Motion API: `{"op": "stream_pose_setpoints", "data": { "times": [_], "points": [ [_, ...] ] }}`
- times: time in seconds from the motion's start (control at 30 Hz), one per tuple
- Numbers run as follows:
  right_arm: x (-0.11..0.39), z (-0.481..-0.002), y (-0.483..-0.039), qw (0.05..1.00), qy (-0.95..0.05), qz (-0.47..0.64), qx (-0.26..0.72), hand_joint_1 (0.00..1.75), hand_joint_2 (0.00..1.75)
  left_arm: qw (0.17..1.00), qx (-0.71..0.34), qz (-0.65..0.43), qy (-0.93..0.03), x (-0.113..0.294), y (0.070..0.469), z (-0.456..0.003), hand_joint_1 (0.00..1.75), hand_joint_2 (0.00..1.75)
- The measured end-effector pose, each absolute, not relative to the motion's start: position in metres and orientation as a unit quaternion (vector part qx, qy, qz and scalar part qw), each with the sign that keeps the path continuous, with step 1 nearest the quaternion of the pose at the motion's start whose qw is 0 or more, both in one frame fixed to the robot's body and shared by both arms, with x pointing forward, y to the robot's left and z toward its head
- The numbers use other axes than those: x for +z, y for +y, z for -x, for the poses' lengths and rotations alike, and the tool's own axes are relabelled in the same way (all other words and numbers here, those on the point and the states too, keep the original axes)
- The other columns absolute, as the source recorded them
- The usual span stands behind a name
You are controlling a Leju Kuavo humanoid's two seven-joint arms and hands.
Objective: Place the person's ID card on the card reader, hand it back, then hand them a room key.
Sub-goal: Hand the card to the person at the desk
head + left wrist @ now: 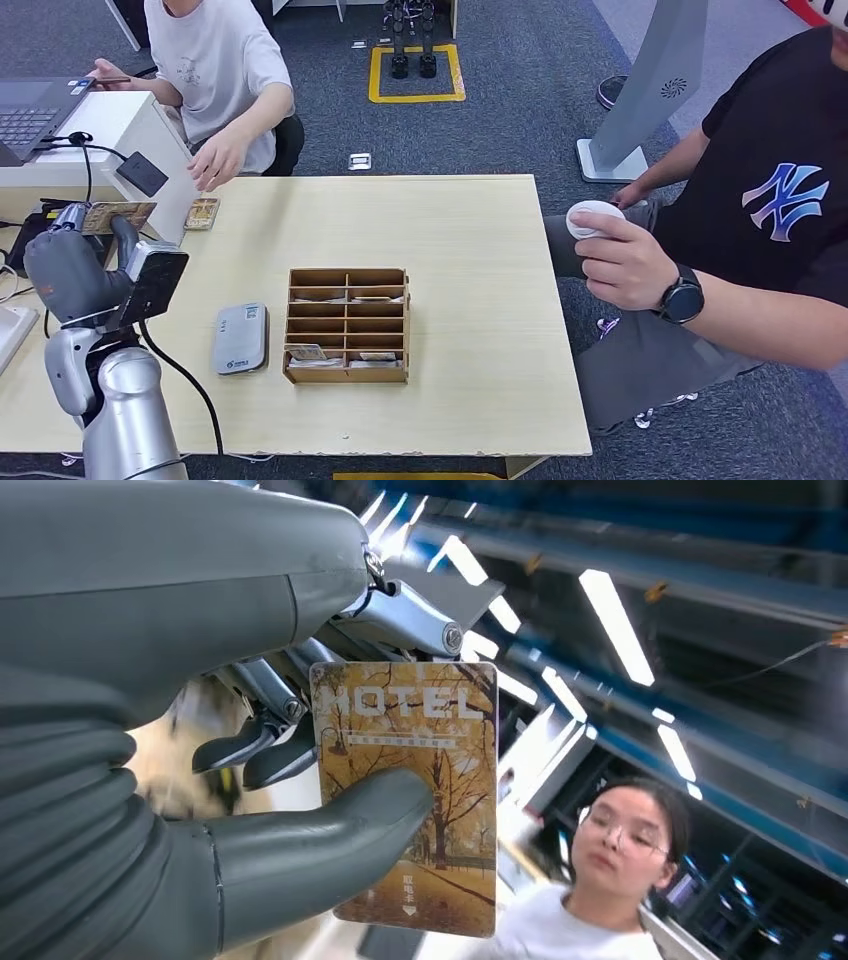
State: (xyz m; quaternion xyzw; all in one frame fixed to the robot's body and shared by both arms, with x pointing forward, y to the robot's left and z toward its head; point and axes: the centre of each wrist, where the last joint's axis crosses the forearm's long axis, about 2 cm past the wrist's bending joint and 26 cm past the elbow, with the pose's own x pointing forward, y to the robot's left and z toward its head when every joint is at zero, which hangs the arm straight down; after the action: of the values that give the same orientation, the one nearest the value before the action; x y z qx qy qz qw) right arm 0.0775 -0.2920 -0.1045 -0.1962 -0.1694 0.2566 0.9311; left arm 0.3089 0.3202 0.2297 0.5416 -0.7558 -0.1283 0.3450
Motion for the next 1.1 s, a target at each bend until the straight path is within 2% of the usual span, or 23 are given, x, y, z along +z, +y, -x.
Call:
{"op": "stream_pose_setpoints", "data": {
  "times": [0.23,0.73,0.87,1.1],
  "points": [
    [-0.103,-0.084,-0.291,0.928,-0.177,0.192,0.265,0.00,0.00,0.295,-0.206,-0.618,-0.699,0.222,0.318,-0.318,1.75,1.75],
    [-0.103,-0.086,-0.290,0.927,-0.179,0.192,0.267,0.00,0.00,0.294,-0.246,-0.621,-0.684,0.209,0.317,-0.328,1.75,1.75],
    [-0.103,-0.086,-0.290,0.927,-0.180,0.193,0.267,0.00,0.00,0.298,-0.253,-0.617,-0.683,0.209,0.315,-0.331,0.00,1.75],
    [-0.103,-0.086,-0.291,0.927,-0.179,0.193,0.267,0.00,0.00,0.327,-0.252,-0.584,-0.699,0.211,0.309,-0.337,0.00,1.75]
  ]
}}
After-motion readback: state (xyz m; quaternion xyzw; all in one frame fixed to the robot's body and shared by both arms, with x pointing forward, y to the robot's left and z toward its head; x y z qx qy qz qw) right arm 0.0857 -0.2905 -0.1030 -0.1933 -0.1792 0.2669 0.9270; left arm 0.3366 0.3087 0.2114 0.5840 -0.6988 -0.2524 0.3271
